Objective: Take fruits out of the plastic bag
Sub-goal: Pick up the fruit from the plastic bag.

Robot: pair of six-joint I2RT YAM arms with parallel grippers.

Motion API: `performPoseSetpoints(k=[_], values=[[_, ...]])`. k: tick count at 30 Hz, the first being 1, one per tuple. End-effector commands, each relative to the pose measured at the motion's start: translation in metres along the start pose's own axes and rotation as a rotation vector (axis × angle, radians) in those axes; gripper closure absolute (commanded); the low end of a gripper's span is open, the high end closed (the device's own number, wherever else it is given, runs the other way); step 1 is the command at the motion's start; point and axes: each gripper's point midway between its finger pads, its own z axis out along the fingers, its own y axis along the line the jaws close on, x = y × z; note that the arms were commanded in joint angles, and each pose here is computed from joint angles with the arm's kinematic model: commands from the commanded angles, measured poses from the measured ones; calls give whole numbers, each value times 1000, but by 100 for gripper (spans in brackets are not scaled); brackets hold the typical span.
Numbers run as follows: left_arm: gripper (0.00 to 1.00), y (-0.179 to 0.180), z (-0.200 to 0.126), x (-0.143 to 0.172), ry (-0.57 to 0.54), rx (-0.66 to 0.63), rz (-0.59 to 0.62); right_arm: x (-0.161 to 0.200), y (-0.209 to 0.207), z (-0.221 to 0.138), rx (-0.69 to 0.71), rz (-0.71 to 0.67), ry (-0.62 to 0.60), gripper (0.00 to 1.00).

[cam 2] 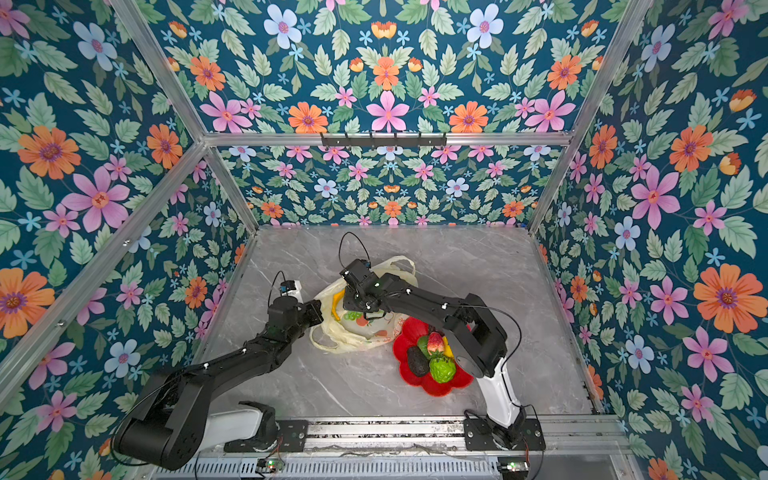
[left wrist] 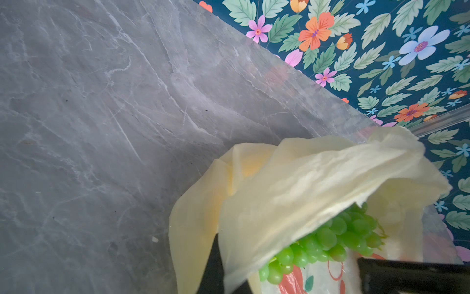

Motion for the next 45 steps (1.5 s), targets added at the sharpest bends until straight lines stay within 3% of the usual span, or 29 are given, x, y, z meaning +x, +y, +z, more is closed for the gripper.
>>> performPoseSetpoints(k=[1,10,15,22,31,38,45], values=[[100,-2,-4,-10,-52,10,-21,-6,7,14,-5,18,-16,57],[100,-3,-6,-11,-59,17,-28,-9,17,54,-28,83,-22,56],[100,-6,-6,-11,-54,32,-33,-11,18,68,-29,114,-42,47],[100,-8,-6,-10,-52,43,-34,-17,20,80,-15,149,-48,44],[100,-14,-8,-10,-58,67,-30,-24,11,96,75,164,-58,39],[100,-12,-8,-10,-61,58,-25,-27,3,104,158,136,-56,41],[100,-9,-9,-13,-69,34,-17,-25,-1,91,174,99,-72,55]])
